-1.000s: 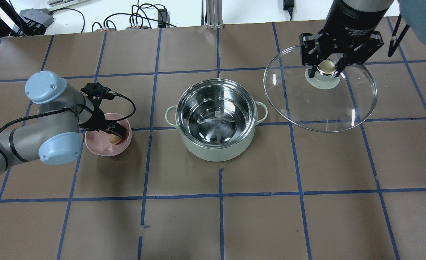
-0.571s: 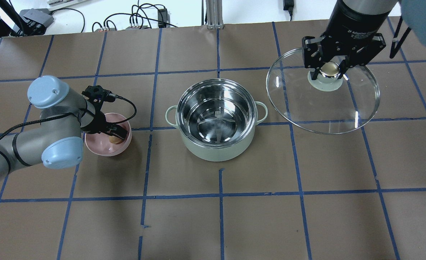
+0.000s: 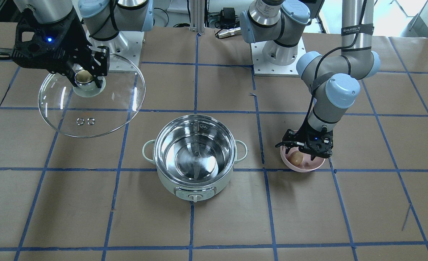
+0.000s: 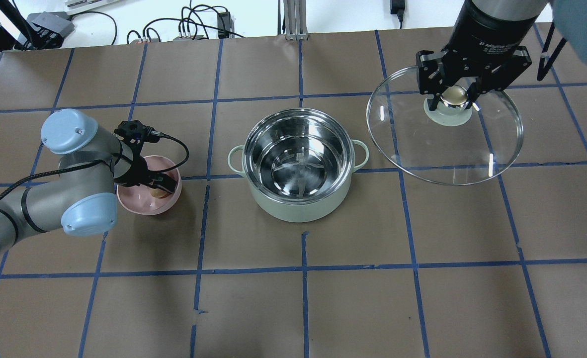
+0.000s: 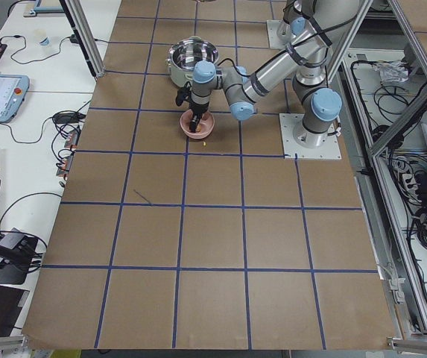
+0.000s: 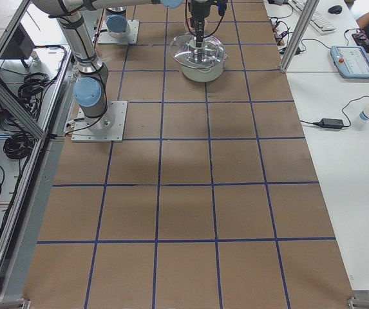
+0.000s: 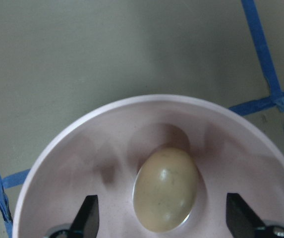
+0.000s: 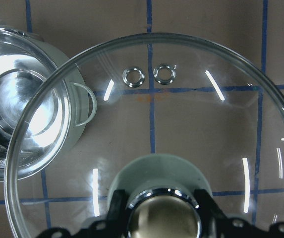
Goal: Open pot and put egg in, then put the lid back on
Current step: 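Close the left gripper around the tan egg in the pink bowl, then lift the egg with the left gripper and carry it over the pot, then lower the egg into the pot and open the left gripper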
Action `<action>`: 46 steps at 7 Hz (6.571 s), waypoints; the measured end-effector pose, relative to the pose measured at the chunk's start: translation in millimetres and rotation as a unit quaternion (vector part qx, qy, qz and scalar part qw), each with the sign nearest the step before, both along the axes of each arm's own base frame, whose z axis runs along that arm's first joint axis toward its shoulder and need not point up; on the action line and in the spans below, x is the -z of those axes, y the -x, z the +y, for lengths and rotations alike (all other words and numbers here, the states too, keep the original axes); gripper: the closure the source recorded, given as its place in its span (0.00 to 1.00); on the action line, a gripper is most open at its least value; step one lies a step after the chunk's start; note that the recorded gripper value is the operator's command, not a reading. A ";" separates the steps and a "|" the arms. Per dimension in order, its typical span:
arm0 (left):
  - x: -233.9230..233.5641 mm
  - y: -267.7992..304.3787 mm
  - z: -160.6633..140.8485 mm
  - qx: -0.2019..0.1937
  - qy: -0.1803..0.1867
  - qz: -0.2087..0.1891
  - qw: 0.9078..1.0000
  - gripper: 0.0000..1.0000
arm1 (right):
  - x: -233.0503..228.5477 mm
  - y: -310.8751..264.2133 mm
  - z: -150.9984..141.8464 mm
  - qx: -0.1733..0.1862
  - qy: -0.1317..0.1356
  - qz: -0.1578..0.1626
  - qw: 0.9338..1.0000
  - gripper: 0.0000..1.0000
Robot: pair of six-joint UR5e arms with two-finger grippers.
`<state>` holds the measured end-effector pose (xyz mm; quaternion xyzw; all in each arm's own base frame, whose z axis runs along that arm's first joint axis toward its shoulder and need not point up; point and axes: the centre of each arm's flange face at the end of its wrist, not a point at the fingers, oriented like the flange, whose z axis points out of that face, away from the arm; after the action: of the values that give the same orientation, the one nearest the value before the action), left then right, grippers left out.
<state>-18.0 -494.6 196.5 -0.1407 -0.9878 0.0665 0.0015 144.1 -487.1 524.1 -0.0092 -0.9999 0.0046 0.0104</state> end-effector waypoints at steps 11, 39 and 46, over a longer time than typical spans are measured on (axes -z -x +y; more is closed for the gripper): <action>6.9 0.2 -2.8 -0.012 0.010 0.003 1.000 0.78 | -2.9 0.1 3.1 -0.004 0.002 -0.002 1.000 1.00; -94.7 295.0 -19.7 -0.152 0.026 0.015 0.988 0.66 | -2.6 -6.1 1.9 -0.020 -0.002 0.000 1.000 1.00; -118.9 292.5 -19.3 -0.150 0.052 0.010 0.987 0.24 | 8.3 -5.5 -12.0 -0.034 -0.004 0.011 0.999 0.99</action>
<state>-310.5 -513.9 315.4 0.0096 -0.9929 0.1185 -0.0061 149.7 -499.1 515.8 0.0250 -0.9995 0.0012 0.0213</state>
